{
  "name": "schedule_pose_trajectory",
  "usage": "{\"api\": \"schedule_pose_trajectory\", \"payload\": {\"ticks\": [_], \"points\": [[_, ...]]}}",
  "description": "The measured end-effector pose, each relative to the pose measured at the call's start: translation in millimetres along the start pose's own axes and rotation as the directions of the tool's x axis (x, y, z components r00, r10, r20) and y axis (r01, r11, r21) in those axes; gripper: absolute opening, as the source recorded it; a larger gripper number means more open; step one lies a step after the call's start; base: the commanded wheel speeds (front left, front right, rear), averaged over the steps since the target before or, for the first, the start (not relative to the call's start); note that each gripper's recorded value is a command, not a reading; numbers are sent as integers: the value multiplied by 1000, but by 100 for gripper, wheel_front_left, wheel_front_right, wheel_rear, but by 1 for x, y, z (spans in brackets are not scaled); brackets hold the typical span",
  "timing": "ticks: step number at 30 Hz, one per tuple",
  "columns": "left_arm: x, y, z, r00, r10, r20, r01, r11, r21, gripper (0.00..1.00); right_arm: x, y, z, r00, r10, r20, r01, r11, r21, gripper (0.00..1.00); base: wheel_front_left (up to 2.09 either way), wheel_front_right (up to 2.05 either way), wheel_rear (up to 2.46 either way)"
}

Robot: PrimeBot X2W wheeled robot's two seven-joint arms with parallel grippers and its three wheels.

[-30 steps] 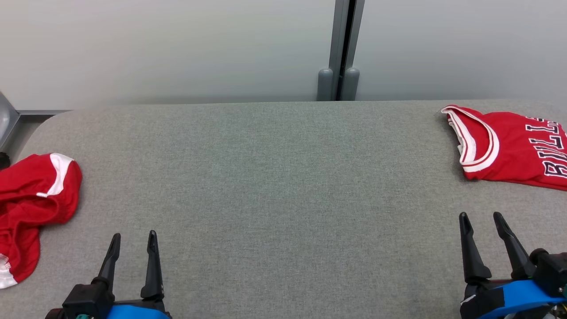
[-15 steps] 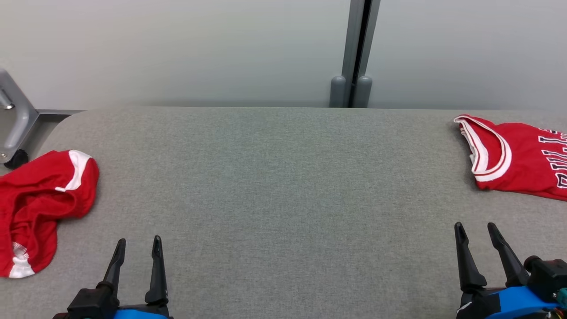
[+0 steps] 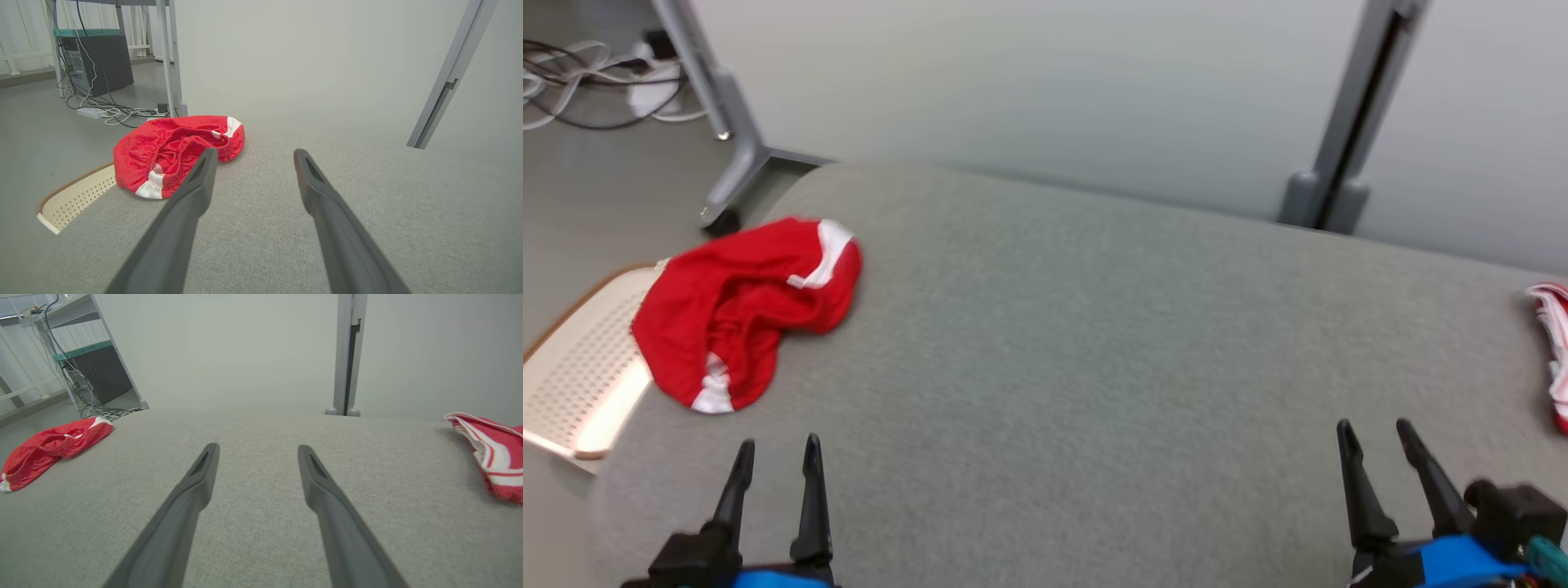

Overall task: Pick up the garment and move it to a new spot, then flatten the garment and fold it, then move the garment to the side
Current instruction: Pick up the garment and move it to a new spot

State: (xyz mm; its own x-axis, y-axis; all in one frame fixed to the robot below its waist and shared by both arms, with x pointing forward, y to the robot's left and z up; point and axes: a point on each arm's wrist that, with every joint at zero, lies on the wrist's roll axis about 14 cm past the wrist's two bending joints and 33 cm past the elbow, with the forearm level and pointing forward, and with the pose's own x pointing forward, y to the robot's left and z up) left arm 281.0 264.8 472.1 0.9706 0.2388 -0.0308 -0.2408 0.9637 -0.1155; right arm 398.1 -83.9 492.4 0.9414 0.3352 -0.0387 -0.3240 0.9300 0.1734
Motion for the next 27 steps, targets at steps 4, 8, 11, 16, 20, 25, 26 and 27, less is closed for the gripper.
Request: {"api": "schedule_pose_trajectory", "payload": {"ticks": [4, 8, 11, 16, 20, 25, 26, 27], "points": [[-17, 23, 1, 997, 76, 6, -76, 997, -1, 100, 13, 29, -6, 996, 88, -20, -88, 996, 6, 100, 0, 0, 0], [-33, 45, 3, 989, 150, 12, -150, 989, 0, 100, 23, 57, -12, 985, 171, -38, -171, 985, 10, 100, 0, 0, 0], [-45, 57, 3, 980, 197, 12, -197, 980, -1, 100, 28, 75, -17, 973, 223, -55, -222, 975, 15, 100, 0, 0, 0], [-58, 68, -1, 970, 243, -4, -243, 970, 2, 100, 33, 96, -28, 955, 284, -86, -282, 959, 32, 100, 0, 0, 0], [-60, 72, -1, 965, 263, -7, -263, 965, 7, 100, 37, 101, -31, 950, 298, -93, -296, 954, 39, 100, 0, 0, 0], [-61, 72, 1, 964, 267, -3, -267, 964, 7, 100, 39, 100, -32, 951, 296, -90, -293, 955, 40, 100, 0, 0, 0], [-60, 72, 2, 963, 268, 1, -268, 963, -3, 100, 40, 99, -30, 952, 295, -82, -293, 955, 40, 100, 0, 0, 0], [-58, 71, 5, 964, 267, 10, -266, 964, -26, 100, 40, 100, -29, 952, 295, -80, -292, 955, 40, 100, 0, 0, 0]]}}
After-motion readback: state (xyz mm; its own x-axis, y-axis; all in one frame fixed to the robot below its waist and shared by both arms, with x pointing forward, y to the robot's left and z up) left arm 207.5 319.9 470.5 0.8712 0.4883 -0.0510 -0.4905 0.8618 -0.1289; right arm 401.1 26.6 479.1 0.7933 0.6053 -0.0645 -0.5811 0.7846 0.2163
